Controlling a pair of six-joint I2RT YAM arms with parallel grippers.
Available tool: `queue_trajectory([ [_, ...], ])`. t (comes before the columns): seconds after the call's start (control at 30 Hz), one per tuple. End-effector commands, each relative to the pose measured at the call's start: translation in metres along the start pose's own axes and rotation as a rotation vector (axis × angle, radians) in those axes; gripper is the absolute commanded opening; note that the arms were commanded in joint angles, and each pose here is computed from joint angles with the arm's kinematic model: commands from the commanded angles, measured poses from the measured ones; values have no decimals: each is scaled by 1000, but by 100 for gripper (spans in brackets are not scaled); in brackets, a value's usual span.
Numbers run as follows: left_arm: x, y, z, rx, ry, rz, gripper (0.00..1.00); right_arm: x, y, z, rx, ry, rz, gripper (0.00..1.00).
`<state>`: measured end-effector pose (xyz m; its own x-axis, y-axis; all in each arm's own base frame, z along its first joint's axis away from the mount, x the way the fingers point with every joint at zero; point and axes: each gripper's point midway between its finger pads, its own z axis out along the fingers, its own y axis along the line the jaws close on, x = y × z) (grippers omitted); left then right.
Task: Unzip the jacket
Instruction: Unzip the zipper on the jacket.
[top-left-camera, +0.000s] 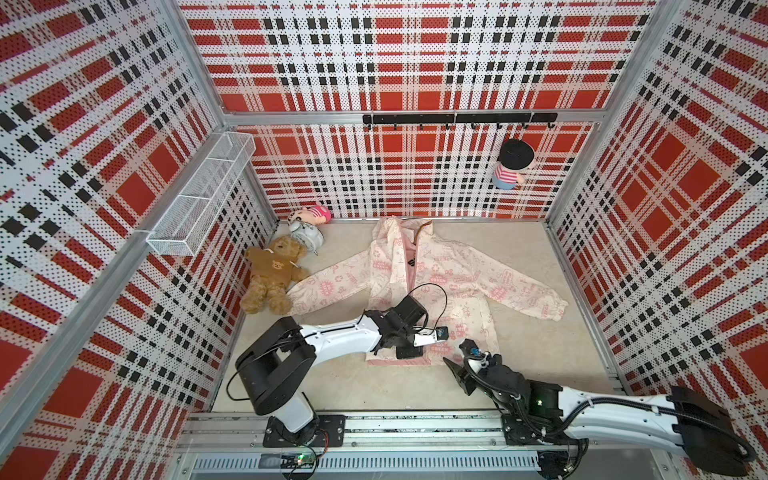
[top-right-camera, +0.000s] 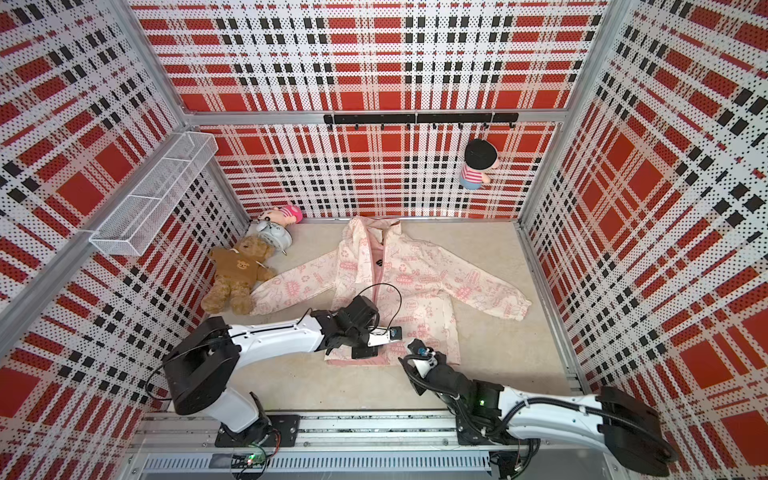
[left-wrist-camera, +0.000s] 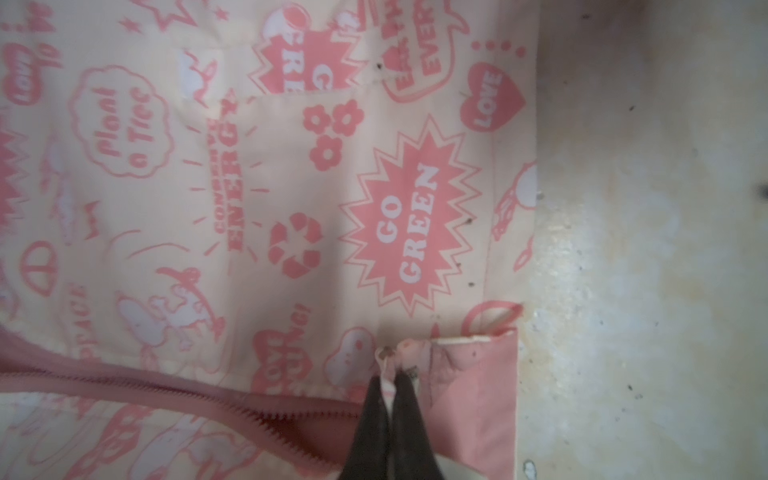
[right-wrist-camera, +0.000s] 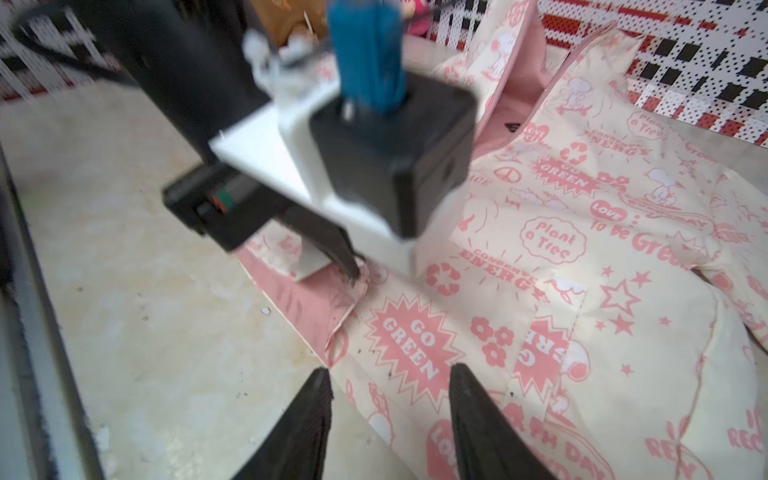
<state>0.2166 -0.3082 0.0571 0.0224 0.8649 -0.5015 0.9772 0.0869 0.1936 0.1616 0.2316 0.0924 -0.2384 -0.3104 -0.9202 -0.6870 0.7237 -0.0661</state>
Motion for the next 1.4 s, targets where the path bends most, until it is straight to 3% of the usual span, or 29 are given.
queue_trajectory([
  [0.0, -15, 9, -30, -77, -103, -50, 1, -17, 15, 10, -31, -25, -62, 50],
  [0.3, -15, 4, -73, -176, -292, -128, 0, -54, 35, 31, -55, -141, -155, 50],
  [0.63, -12, 4, -82, -192, -345, -148, 0, -70, 57, 45, -117, -107, -318, 54],
  [0.9, -16, 5, -93, -211, -389, -144, 0, -63, 51, 47, -170, -92, -279, 43],
  [1.37, -17, 1, -93, -194, -402, -148, 0, -69, 40, 66, -210, -43, -338, 40],
])
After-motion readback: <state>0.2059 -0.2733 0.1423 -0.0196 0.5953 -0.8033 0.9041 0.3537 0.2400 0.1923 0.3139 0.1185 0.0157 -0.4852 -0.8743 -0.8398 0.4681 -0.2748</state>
